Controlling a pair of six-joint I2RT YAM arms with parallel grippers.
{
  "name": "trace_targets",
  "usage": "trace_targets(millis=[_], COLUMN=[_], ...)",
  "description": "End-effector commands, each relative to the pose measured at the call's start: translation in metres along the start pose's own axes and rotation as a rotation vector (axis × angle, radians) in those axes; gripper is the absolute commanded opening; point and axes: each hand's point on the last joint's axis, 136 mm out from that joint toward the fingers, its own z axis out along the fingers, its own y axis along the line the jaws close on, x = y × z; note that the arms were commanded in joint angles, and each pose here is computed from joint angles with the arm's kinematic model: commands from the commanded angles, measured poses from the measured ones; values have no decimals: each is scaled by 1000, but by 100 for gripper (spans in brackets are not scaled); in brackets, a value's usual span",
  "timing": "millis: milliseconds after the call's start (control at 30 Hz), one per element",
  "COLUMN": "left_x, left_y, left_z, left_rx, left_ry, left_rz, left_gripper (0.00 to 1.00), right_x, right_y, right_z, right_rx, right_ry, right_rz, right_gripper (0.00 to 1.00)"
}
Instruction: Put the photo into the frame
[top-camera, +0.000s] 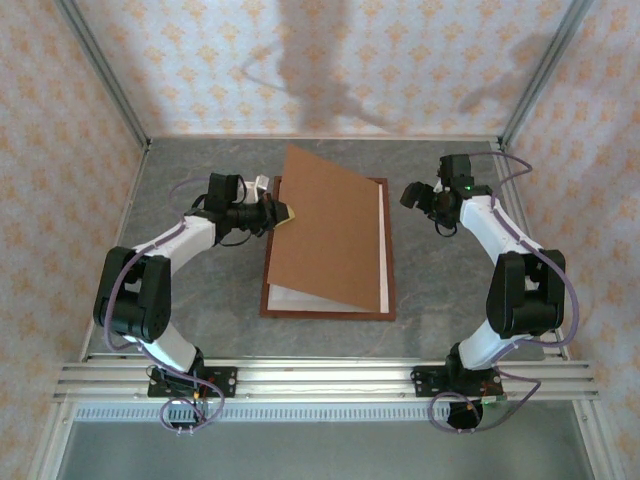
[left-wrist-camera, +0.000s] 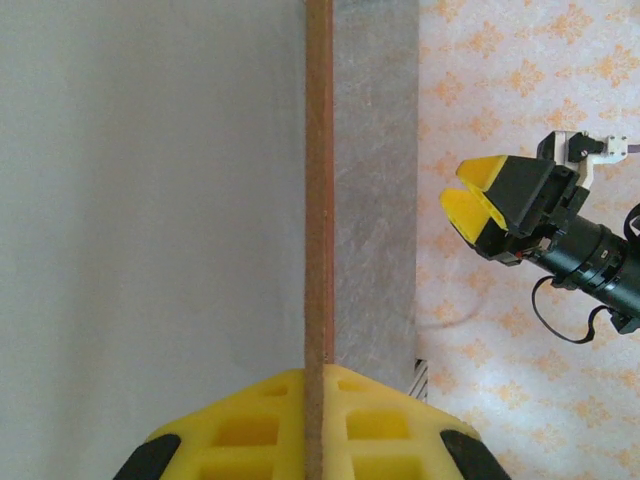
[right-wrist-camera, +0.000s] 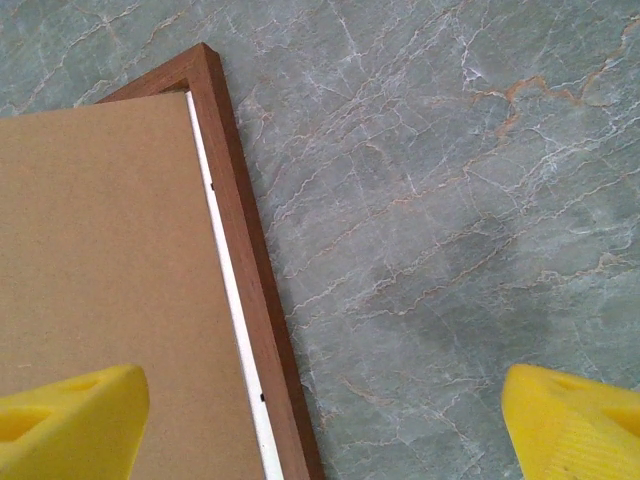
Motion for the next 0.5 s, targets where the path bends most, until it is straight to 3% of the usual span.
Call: trace_targets(millis=[0,467], left_x=[-9,-13], left_y=[-24,-15], left_z=[1,9], left_rx=[88,101], left_ry=[-8,-21], left_rz=[42,21], left_gripper=[0,0], right_x=[1,1], right_y=[2,3], right_z=[-2,0], right_rx=[12,14], right_ry=[2,8], right_rz=[-19,-21], right_gripper=[91,91])
